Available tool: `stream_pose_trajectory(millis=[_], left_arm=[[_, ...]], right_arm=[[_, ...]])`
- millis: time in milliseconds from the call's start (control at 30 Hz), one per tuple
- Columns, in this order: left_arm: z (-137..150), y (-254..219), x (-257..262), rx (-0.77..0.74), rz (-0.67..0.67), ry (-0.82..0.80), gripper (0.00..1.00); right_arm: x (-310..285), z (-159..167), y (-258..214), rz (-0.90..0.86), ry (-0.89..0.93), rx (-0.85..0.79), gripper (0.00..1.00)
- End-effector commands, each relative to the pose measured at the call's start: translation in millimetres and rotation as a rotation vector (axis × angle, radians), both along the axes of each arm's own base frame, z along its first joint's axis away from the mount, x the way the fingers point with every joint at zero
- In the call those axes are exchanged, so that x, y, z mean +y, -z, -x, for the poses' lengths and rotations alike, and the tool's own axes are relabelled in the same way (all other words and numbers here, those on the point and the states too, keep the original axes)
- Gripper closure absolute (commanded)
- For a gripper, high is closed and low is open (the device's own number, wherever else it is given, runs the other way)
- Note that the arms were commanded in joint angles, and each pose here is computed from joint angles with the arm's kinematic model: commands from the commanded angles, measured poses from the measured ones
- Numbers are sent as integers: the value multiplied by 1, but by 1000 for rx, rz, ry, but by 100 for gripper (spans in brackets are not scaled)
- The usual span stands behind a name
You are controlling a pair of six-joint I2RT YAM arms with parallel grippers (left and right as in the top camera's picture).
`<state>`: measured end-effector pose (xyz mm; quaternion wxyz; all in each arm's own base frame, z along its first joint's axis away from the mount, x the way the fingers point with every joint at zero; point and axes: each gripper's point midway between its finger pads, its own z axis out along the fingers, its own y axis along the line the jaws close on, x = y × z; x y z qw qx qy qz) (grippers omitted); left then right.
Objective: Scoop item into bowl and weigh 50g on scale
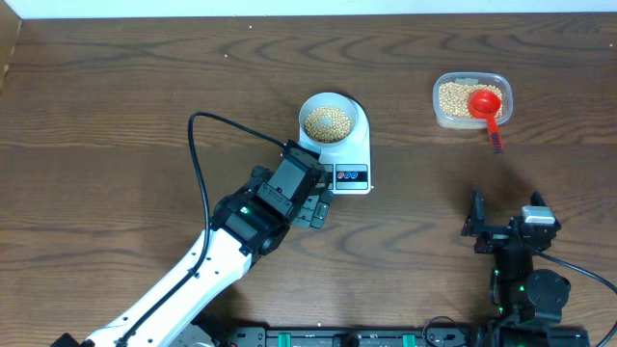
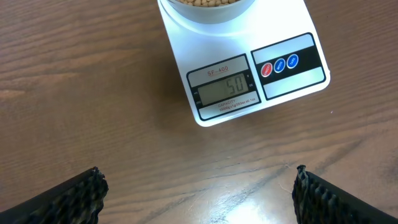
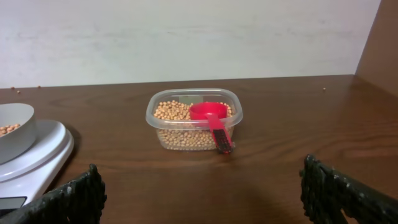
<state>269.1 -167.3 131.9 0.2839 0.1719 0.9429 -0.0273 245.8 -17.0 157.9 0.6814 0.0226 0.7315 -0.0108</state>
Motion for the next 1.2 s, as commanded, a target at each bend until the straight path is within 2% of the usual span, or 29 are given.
stream_pose_trajectory(millis=[0, 367, 700, 1167], left_arm=[[1, -4, 3, -23, 6, -11, 2], [-2, -27, 34, -228, 10, -105, 2], [3, -35, 50, -390, 137, -154, 2], [16, -50, 102, -580, 248, -301, 2]], right_arm=[[-2, 0, 1, 12, 12, 1, 1], [-2, 0, 1, 12, 12, 1, 1], [-2, 0, 1, 12, 13, 1, 1], [-2, 0, 1, 12, 12, 1, 1]])
